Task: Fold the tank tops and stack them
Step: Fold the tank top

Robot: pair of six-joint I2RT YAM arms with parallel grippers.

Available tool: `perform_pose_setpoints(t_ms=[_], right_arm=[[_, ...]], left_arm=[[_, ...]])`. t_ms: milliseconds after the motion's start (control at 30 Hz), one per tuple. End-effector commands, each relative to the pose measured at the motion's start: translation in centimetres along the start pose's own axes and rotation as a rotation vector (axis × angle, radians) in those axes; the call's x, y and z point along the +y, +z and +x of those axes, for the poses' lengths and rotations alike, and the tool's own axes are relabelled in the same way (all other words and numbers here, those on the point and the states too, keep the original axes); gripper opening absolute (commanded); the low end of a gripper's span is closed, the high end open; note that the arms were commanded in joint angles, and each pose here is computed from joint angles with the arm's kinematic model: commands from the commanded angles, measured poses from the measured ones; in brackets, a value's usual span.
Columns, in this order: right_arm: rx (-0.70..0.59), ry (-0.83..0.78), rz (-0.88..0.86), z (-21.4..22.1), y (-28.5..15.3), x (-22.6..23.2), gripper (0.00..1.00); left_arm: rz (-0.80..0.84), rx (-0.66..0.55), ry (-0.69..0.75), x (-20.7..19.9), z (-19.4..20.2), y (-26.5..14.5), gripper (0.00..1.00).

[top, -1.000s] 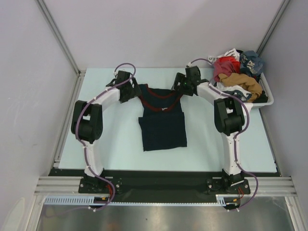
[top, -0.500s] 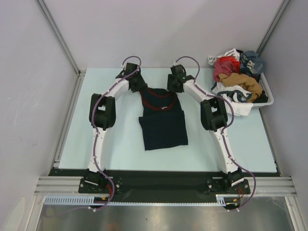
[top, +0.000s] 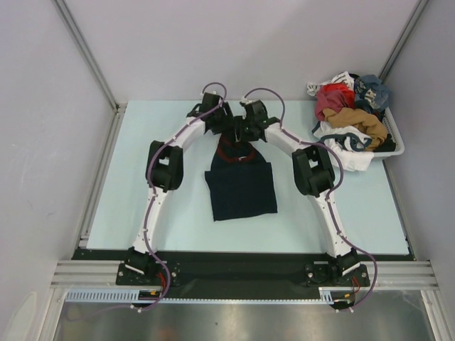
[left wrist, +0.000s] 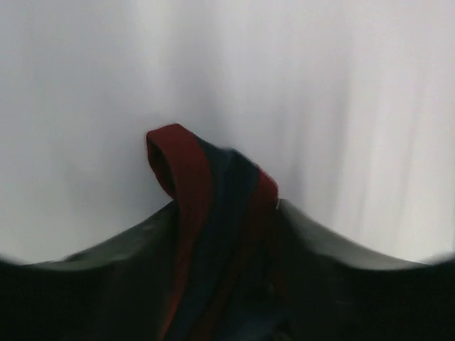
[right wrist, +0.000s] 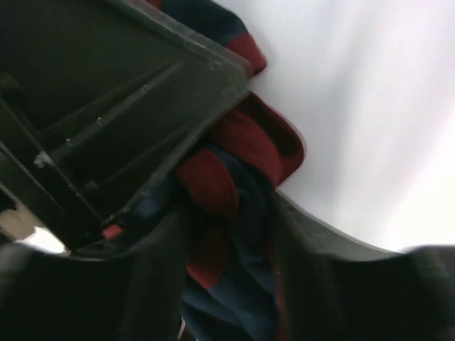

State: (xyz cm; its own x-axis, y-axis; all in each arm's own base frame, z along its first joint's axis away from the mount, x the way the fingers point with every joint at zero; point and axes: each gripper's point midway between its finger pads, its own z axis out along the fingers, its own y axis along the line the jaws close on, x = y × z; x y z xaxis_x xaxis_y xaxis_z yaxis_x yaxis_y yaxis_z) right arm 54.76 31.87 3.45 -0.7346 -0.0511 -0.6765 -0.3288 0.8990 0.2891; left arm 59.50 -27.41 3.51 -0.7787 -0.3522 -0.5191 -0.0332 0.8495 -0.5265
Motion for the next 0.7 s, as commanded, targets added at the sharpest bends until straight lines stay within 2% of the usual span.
perform_pose_setpoints(t_ms=[0,100,133,200,333,433,500,533,600,633,667], right_arm=[[-0.020,0.012,-0.095,-1.8,-1.9,2.5,0.56],[-0.019,0.056,-0.107,-1.9,-2.7,1.3,0.61],[-0.050,0.066,-0.118,-3.0,-3.7,1.4,0.66],[-0.065,0.076,-0.122,-3.2,-4.7,0.8,0.73],[-0.135,0.064,-0.137,-5.6,-9.0,1.3,0.84],[-0.151,0.069,-0.144,-5.0,-10.7,1.2,0.88],[-0.211,0.073,-0.153,-6.4,-13.4,1.5,0.89],[-0.184,0.087,-0.138,-4.8,-13.4,0.9,0.88],[-0.189,0.104,-0.115,-4.5,-15.4,0.4,0.87],[-0.157,0.120,-0.095,-3.0,-15.7,-0.3,0.86],[-0.137,0.133,-0.079,-1.9,-16.1,-0.7,0.86]], left_arm=[[0.030,0.049,0.032,-0.7,1.2,0.1,0.70],[0.013,0.040,0.032,0.1,0.0,-1.2,0.86],[0.017,0.014,0.026,0.2,-1.6,-2.4,0.88],[-0.002,0.004,0.025,1.5,-2.6,-3.6,1.00],[-0.028,-0.075,0.061,1.4,-6.1,-8.3,1.00],[-0.061,-0.116,0.088,1.2,-7.4,-11.6,1.00],[-0.098,-0.119,0.094,2.2,-6.7,-12.7,1.00],[-0.092,-0.150,0.101,1.4,-7.3,-14.7,1.00],[-0.134,-0.132,0.093,3.1,-5.4,-15.5,1.00],[-0.118,-0.165,0.094,2.3,-5.7,-17.8,1.00],[-0.148,-0.105,0.077,4.3,-2.5,-17.6,1.00]])
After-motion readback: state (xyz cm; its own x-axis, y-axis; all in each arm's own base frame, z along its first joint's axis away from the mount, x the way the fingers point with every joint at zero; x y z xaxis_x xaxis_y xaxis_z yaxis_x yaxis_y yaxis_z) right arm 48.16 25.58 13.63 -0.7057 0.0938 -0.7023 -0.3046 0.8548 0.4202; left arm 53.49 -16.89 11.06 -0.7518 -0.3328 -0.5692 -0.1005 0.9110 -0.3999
